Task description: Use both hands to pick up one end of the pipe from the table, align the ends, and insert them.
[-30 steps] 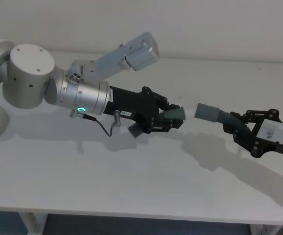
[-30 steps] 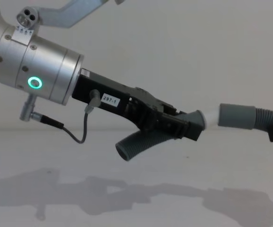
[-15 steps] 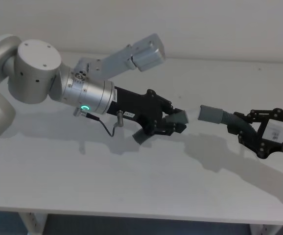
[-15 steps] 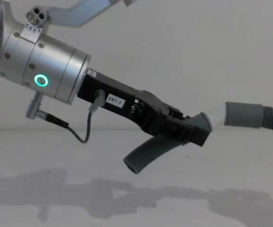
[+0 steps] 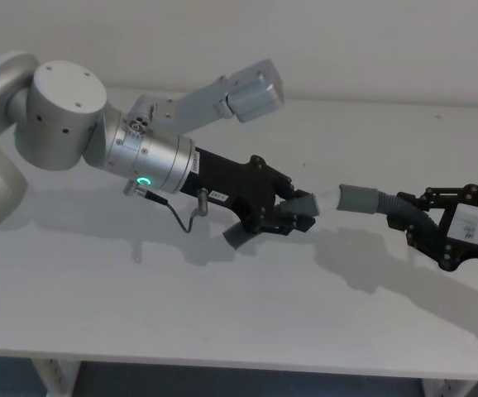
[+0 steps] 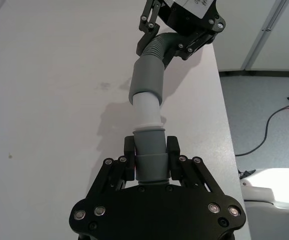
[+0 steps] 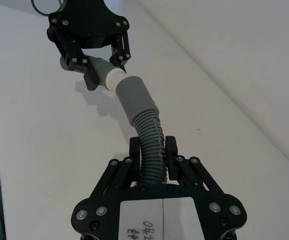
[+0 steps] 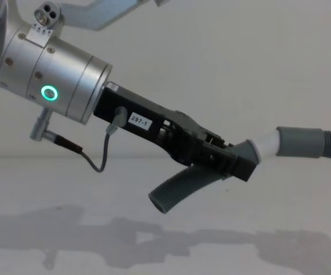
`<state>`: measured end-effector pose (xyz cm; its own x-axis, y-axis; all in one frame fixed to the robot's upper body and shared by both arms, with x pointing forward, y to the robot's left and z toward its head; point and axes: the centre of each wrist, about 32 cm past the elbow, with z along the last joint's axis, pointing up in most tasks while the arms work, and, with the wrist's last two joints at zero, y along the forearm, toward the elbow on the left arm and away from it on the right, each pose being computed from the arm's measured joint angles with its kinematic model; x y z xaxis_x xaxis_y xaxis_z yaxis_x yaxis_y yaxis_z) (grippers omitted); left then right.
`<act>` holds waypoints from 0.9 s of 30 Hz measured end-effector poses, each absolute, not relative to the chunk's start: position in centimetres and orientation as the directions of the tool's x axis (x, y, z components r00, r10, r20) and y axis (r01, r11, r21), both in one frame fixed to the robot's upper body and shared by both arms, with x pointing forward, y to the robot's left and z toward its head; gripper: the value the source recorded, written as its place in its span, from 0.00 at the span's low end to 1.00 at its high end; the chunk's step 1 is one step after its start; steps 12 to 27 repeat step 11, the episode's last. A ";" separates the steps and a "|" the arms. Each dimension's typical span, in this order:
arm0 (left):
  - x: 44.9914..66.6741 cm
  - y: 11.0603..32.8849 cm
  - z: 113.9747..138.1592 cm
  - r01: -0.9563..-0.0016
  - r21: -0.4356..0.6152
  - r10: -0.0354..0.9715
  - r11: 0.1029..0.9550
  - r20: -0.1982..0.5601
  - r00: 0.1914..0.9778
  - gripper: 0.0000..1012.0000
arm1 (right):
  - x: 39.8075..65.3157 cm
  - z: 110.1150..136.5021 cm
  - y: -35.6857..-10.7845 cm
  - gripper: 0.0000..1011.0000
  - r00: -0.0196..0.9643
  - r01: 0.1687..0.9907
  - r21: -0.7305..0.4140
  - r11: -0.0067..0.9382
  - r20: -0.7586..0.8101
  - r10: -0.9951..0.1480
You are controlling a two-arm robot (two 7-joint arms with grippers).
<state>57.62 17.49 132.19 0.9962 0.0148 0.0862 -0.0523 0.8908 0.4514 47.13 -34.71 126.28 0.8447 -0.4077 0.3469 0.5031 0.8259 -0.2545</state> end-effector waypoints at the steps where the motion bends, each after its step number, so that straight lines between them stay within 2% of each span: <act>1: 57.6 17.5 132.2 -0.050 0.453 0.013 0.890 0.085 0.996 0.36 | 47.1 126.3 -34.7 0.28 0.845 0.502 -0.255 0.826 0.348 -0.406; 27: 57.6 17.4 132.4 -0.044 0.459 0.007 0.888 0.081 0.997 0.36 | 47.2 126.3 -34.9 0.28 0.846 0.498 -0.257 0.828 0.353 -0.399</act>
